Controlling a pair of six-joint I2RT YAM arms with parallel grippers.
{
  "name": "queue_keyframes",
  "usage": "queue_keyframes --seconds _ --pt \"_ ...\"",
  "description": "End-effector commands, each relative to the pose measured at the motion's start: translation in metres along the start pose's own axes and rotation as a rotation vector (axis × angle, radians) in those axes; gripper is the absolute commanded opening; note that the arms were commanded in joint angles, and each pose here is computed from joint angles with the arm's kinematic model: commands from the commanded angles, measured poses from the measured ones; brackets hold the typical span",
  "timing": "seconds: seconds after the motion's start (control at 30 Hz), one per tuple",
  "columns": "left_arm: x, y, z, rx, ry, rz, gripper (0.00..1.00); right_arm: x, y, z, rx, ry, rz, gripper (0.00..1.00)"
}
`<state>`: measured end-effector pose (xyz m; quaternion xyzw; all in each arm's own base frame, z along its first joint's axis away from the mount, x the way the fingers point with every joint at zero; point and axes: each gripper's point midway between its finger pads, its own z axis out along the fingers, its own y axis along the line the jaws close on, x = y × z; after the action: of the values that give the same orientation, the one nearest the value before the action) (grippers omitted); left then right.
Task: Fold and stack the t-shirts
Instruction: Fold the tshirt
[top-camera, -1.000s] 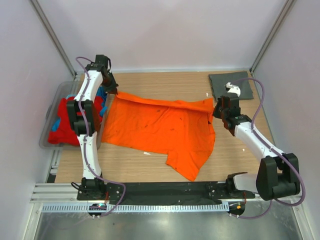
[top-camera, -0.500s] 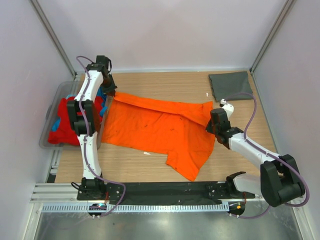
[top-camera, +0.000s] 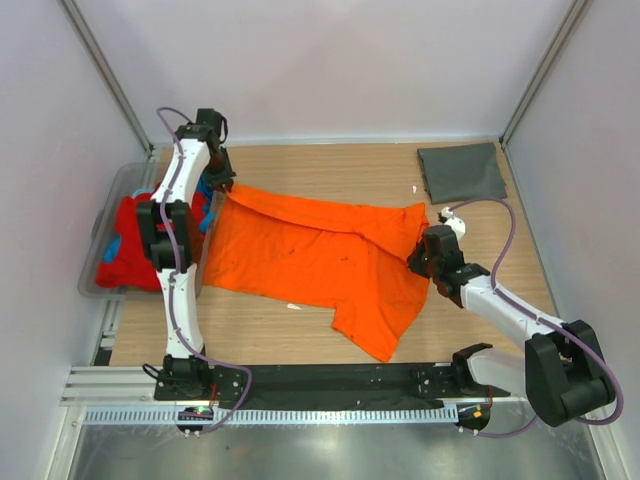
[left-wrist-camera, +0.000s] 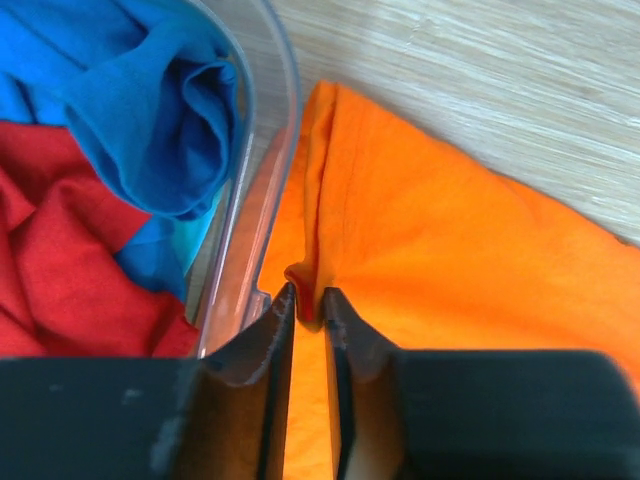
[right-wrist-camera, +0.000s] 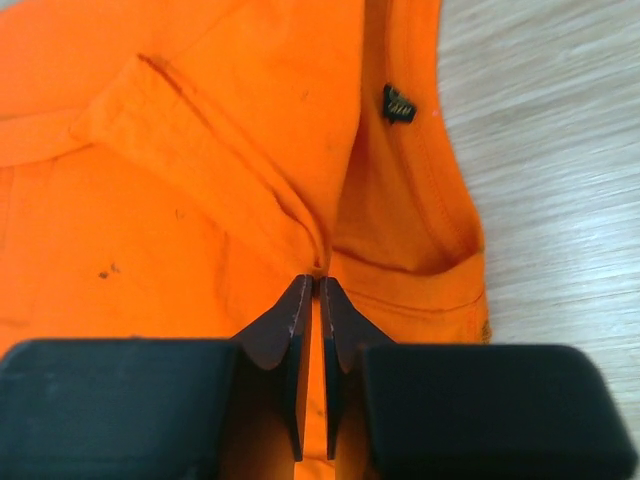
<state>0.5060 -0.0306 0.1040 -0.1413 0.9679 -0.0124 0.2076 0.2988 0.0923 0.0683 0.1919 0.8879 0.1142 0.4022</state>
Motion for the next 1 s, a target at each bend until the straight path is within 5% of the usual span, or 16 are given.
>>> queue_keyframes --seconds 0.0,0.13,0.3,0.6,0.77,0.97 --pt "-0.005 0.009 -0.008 -0.046 -0.015 0.016 0.20 0.003 0.021 -0.007 -0.117 0.016 0.039 0.15" --pt "-0.009 0.019 -0.019 -0.099 -0.039 0.002 0.34 0.006 0.033 -0.016 -0.174 0.059 0.032 0.22" --pt "-0.012 0.002 -0.038 -0.028 -0.069 0.013 0.37 -0.018 0.020 -0.035 -0.050 0.015 0.083 0.33" --pt "0.039 -0.072 -0.072 0.293 -0.025 0.100 0.38 0.017 0.027 -0.038 -0.036 0.135 0.171 0.25" --pt "0.064 -0.082 -0.084 0.320 -0.022 0.131 0.38 0.055 0.007 -0.026 0.062 0.211 0.144 0.25" --pt "0.086 -0.061 -0.085 0.258 -0.038 0.080 0.39 0.052 -0.037 -0.016 0.275 0.151 0.067 0.25"
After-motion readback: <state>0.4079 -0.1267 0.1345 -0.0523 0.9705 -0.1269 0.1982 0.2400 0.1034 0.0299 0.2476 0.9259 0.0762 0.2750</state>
